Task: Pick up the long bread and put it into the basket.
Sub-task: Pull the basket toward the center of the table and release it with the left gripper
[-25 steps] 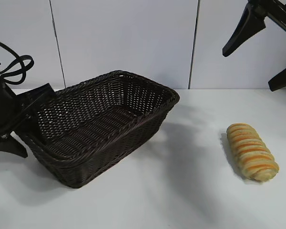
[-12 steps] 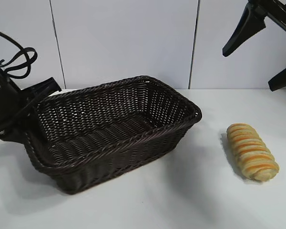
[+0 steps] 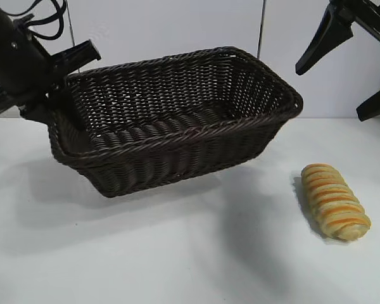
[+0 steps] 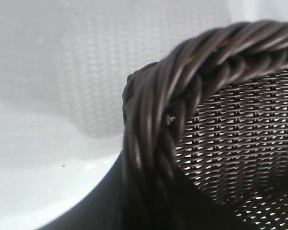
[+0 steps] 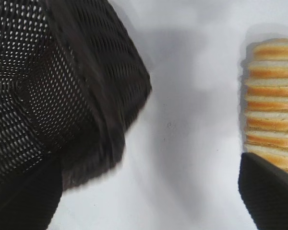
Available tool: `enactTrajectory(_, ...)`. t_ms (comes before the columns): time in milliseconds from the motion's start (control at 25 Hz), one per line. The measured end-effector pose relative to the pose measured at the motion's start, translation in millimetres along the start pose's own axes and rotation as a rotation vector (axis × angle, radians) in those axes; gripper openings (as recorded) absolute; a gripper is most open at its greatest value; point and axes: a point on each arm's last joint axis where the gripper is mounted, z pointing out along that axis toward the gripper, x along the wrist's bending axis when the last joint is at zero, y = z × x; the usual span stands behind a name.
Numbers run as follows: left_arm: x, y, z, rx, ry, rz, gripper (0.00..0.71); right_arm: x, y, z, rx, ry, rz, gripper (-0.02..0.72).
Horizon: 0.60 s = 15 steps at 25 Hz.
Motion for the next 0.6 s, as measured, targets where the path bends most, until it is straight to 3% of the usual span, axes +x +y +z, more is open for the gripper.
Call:
enactTrajectory(160,-2.0,15,9,0.042,-0.013,0.061,0.097,0,0,0,0.002,0.000,0.000,0.694)
enactTrajectory(600,8.6,26,56,0.085,-0.035,0.021,0.097,0,-1,0,0.007,0.002,0.000,0.694)
